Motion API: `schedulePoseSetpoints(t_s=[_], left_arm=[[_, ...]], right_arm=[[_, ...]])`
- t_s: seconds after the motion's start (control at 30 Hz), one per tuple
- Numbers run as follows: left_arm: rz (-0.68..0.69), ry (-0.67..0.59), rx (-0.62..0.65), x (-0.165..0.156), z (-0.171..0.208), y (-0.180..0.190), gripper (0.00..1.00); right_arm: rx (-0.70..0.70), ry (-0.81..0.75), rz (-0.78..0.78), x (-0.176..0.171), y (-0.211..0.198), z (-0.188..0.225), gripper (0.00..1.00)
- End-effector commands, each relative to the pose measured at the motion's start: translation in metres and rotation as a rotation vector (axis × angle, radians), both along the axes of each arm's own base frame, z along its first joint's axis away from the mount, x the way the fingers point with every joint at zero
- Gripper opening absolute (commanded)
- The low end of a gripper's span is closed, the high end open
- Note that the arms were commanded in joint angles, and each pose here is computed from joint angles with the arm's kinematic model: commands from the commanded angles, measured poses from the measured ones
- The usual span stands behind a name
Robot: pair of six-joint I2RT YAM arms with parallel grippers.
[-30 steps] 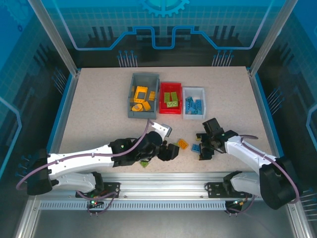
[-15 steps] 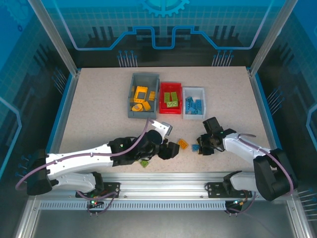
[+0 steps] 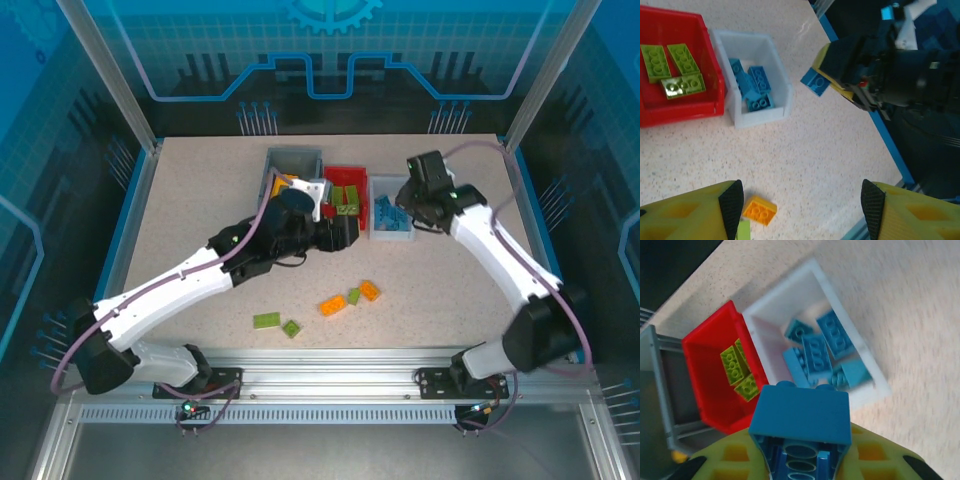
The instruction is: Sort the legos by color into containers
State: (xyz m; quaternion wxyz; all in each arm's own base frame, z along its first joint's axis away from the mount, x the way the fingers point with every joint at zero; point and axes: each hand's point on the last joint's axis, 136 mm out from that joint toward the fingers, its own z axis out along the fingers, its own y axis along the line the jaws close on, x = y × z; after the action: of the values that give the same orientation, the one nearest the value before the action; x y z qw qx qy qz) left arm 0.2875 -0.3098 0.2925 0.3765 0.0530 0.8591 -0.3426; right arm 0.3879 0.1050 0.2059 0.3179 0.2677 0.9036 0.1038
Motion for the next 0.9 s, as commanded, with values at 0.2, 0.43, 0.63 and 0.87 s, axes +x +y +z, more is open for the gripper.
schedulePoseSetpoints(t_s=[0.2,0.43,0.63,0.87], left_arm=[[0.009,0.107,-0.005,0.018,-0.013,0.0,0.68],[0.005,0.174,0.023,0.007,-0.044,0.005,0.68],[-0.024,0.246,0.058,-0.009,-0.08,0.007,0.68],[-0.053,0.337,0.151,-0.031,-0.121,-0.002,0.69]], right_arm=[[-0.459,0.34,0.212,0.061,-0.017,-0.079,0.21],[-0.501,0.406,0.24,0.081,-0.01,-0.105,0.38],[-0.485,0.312,0.265,0.079,0.008,-0.072,0.59],[-0.444,0.107,0.273,0.052,0.026,0.009,0.58]])
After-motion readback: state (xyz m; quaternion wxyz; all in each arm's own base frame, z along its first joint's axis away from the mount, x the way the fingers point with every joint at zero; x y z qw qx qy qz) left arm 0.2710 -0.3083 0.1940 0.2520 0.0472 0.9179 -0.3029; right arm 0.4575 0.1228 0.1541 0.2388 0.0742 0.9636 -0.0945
